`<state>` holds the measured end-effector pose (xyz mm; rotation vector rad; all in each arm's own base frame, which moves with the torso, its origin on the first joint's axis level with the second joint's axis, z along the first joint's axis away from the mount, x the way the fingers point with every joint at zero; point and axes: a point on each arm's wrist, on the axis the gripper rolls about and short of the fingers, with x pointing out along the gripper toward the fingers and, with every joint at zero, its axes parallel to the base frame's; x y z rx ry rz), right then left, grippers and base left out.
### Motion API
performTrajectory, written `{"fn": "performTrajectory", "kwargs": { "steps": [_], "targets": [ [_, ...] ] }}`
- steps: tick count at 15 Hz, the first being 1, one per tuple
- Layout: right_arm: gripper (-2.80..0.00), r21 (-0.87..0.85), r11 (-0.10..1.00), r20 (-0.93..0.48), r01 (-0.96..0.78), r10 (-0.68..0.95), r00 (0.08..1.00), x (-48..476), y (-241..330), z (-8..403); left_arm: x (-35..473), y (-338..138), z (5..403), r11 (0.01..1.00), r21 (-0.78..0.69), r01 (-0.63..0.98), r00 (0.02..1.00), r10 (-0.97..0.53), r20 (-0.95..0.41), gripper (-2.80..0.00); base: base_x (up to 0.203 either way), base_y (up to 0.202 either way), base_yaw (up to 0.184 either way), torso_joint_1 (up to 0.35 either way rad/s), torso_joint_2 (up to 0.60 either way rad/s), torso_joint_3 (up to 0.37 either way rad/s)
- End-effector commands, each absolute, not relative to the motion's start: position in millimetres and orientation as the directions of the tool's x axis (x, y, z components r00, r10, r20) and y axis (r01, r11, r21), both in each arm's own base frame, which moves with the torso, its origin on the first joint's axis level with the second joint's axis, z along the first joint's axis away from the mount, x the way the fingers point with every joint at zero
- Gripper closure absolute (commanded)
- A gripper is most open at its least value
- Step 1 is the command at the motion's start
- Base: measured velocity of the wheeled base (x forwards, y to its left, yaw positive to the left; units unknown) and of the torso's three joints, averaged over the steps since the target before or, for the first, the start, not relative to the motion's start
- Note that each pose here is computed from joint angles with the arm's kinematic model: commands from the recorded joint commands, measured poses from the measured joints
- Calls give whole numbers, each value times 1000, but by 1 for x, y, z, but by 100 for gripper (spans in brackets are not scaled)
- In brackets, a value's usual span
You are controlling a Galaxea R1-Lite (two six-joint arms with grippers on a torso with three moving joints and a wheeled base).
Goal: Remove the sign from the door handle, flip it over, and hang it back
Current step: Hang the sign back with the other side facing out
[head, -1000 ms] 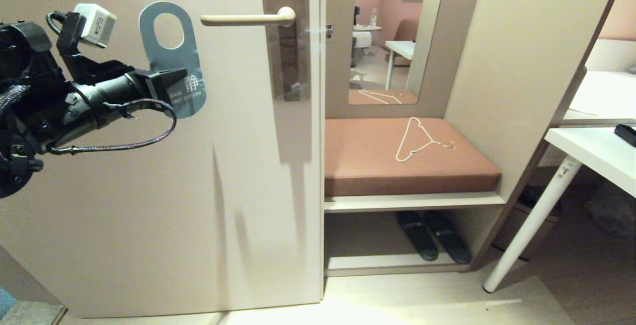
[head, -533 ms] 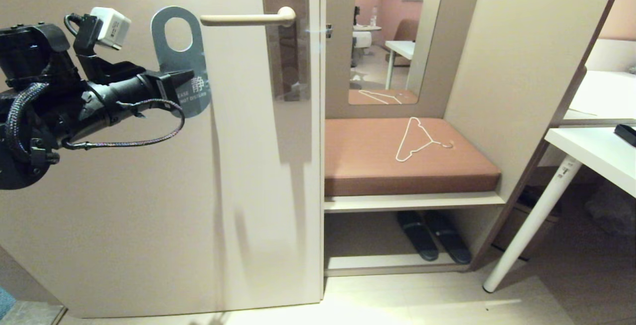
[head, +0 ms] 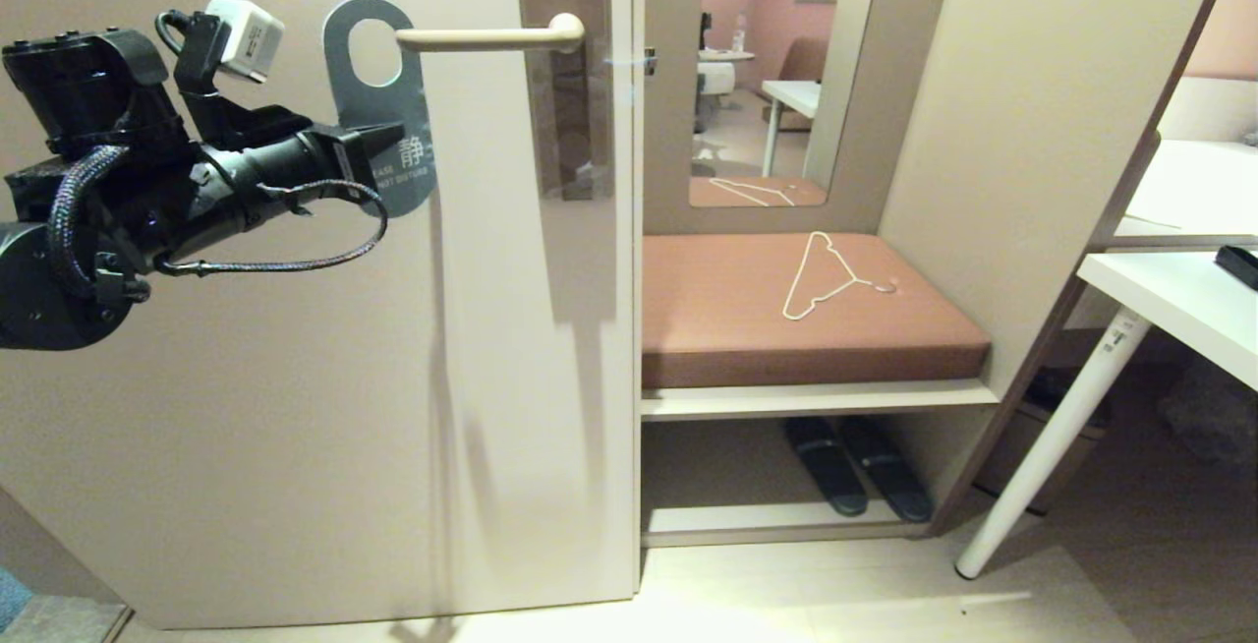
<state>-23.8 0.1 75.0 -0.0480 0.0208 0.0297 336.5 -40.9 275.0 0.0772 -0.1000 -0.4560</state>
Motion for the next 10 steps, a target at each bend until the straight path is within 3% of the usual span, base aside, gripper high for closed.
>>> {"fn": "performTrajectory", "kwargs": {
  "steps": [1,10],
  "targets": [
    [0,-49,998,-23,-31,30,999,-24,0,75,340,-42,276,893,97,439,891,-447,78,0,0,0,0,0,0,0],
    [0,-49,998,-23,-32,31,999,-24,0,75,336,-69,286,856,115,504,852,-515,96,0,0,0,0,0,0,0]
  ]
}}
